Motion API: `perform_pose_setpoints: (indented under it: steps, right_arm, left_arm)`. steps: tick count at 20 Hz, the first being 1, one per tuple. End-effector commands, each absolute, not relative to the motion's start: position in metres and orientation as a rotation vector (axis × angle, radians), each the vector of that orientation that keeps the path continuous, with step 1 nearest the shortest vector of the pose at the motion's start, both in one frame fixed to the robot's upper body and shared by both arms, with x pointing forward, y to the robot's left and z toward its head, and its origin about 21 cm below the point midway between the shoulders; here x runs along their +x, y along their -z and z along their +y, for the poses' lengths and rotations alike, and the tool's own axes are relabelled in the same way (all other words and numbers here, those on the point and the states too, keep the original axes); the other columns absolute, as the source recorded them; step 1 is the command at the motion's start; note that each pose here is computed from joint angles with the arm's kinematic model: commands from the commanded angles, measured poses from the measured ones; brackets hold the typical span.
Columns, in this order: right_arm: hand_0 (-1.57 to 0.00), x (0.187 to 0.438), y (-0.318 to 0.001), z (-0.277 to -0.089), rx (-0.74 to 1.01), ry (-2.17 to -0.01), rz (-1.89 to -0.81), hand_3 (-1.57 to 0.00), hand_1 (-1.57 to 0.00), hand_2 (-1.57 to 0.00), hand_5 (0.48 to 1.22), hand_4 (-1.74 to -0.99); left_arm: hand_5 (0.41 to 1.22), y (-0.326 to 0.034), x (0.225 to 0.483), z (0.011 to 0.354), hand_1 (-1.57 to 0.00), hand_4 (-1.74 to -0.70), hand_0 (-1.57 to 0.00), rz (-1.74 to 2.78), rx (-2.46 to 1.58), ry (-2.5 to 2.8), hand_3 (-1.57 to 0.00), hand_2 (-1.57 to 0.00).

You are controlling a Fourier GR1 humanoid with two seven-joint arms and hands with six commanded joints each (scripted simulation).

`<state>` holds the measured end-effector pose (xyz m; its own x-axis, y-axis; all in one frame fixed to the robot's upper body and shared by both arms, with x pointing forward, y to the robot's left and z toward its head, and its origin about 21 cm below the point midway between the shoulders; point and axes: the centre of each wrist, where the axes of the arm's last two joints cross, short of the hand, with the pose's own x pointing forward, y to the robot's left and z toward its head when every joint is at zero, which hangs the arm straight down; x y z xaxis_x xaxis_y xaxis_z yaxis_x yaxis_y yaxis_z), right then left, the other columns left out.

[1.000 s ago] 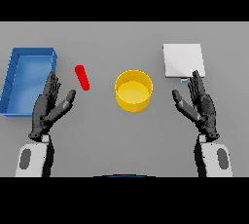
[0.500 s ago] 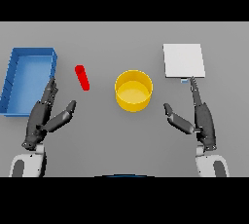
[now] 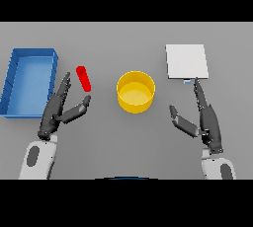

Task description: Pick up the red beaker and tilt it to pour out 1 green nut into yellow bowl. Pick up the yellow bowl and place it on the metallic measuring scale.

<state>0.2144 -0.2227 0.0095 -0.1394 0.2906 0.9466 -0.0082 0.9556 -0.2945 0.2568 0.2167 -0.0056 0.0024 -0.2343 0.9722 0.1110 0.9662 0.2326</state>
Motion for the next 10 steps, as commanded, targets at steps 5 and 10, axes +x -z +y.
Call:
perform_pose_setpoints:
  steps: [5,10]
  right_arm:
    - [0.0,0.215,-0.004,-0.223,-0.2,-0.26,-1.688,0.0,0.0,0.0,0.635,-1.281]
    - [0.0,0.217,-0.007,-0.224,-0.21,-0.257,-1.69,0.0,0.0,0.0,0.635,-1.266]
  left_arm:
    - [0.66,0.014,0.288,0.215,0.0,-1.25,0.0,-1.532,0.117,0.29,0.0,0.0]
    - [0.682,0.02,0.31,0.211,0.0,-1.28,0.0,-1.524,0.107,0.293,0.0,0.0]
